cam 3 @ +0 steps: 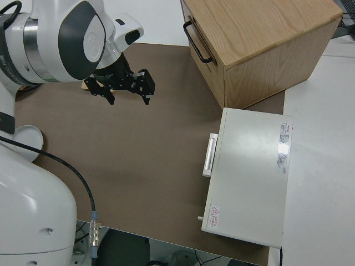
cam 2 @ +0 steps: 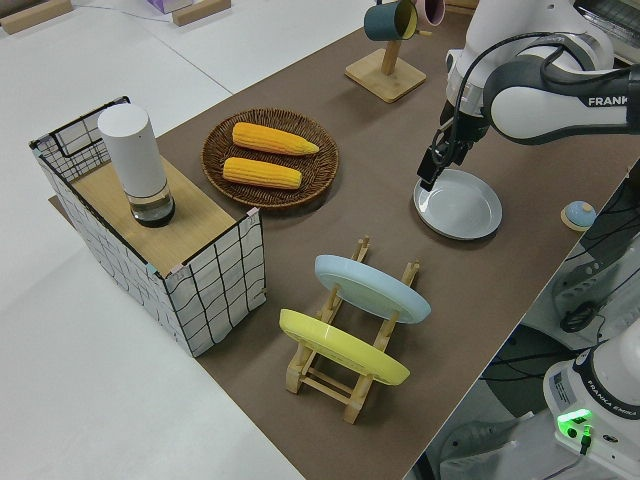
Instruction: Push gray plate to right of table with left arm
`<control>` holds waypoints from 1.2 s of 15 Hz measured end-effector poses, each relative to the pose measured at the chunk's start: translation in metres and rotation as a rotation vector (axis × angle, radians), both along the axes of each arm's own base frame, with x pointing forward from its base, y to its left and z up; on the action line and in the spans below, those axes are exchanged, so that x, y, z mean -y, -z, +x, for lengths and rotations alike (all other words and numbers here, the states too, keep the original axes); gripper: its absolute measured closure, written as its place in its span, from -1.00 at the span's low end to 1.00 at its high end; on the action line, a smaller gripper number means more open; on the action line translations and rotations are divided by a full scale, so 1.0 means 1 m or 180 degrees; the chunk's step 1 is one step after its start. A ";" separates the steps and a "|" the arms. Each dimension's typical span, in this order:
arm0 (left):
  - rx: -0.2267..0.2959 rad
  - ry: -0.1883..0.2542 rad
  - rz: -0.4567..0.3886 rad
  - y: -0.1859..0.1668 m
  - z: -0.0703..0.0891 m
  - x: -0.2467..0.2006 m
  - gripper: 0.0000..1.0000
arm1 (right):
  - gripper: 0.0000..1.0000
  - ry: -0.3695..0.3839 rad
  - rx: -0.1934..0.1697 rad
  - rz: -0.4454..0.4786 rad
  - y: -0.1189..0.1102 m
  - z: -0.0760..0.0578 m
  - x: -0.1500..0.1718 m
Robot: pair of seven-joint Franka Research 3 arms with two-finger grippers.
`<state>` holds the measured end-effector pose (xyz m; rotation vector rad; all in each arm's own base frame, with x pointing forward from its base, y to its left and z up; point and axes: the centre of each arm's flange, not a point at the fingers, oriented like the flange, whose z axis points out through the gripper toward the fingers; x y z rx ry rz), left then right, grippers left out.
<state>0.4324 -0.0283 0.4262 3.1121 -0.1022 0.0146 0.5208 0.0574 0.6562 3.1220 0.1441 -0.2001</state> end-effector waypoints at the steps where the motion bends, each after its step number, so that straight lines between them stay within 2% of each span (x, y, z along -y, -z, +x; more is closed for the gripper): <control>1: 0.0019 0.0000 -0.0001 0.004 -0.001 0.000 -0.99 | -0.97 0.0000 0.0000 0.0000 0.000 0.000 0.000; 4: 0.0120 0.0019 -0.0001 0.032 -0.011 0.003 -0.99 | -0.97 0.0000 0.0000 0.0000 0.000 0.000 0.000; 6: 0.0103 0.0028 0.0002 0.054 -0.020 0.007 -0.99 | -0.97 0.0000 0.0000 0.0000 0.000 0.000 0.000; 18: 0.0141 0.0023 0.0017 0.115 -0.027 0.010 -0.98 | -0.97 0.0000 0.0000 0.0000 0.000 0.000 0.000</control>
